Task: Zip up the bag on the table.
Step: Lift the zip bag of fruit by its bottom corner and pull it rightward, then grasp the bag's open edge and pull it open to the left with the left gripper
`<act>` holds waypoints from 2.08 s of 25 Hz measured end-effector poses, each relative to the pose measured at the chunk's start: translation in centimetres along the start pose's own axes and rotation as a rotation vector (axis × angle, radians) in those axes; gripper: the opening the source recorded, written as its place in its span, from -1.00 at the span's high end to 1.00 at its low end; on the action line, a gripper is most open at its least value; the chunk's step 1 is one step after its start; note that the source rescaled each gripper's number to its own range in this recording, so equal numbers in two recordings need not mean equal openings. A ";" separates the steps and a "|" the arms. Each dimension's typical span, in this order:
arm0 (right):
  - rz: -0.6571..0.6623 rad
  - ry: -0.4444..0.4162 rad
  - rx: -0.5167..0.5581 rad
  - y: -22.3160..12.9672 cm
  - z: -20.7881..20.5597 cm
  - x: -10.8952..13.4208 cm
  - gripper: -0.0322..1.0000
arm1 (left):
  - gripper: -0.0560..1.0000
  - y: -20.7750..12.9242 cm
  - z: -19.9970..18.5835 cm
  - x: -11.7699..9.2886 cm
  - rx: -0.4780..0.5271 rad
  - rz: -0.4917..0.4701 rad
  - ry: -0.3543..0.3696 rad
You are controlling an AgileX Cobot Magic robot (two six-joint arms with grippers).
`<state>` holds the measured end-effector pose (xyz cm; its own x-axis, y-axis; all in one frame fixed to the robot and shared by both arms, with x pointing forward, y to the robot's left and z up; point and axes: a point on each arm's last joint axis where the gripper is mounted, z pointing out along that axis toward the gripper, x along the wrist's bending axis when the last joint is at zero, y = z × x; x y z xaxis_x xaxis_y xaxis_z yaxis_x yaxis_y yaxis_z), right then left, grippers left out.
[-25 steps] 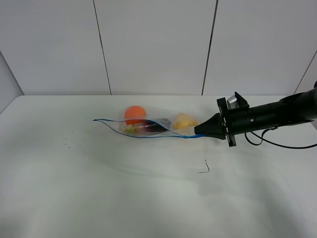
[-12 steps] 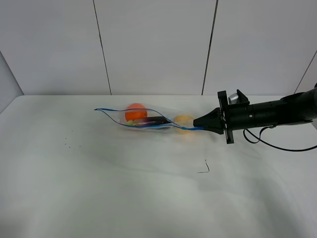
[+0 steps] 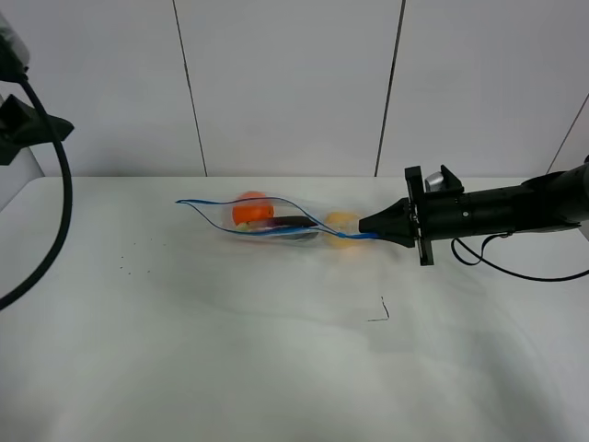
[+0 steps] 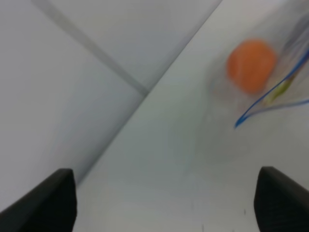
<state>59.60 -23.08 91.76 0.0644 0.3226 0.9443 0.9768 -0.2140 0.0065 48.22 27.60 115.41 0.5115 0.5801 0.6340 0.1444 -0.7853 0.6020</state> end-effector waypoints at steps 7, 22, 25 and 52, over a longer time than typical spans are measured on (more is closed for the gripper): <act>0.015 0.025 -0.029 0.3 0.0 0.2 0.94 | -0.99 3.9 4.2 -4.6 -0.122 0.116 -0.185; 0.021 0.030 -0.035 0.3 0.0 0.3 0.94 | -0.92 11.3 12.6 -17.1 -0.356 0.263 -0.211; 0.028 0.030 -0.035 0.3 0.0 0.3 0.94 | -0.90 11.8 13.7 -19.1 -0.379 0.278 -0.198; 0.031 0.034 -0.040 0.4 0.0 0.3 0.94 | -0.27 9.0 19.4 -25.8 -0.370 0.336 -0.099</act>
<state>59.97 -23.08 92.05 0.0869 0.2839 0.9549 0.9656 -0.2599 -0.0106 52.76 1.37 95.08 0.5584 0.2714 0.7839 -0.3422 -0.7855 0.5157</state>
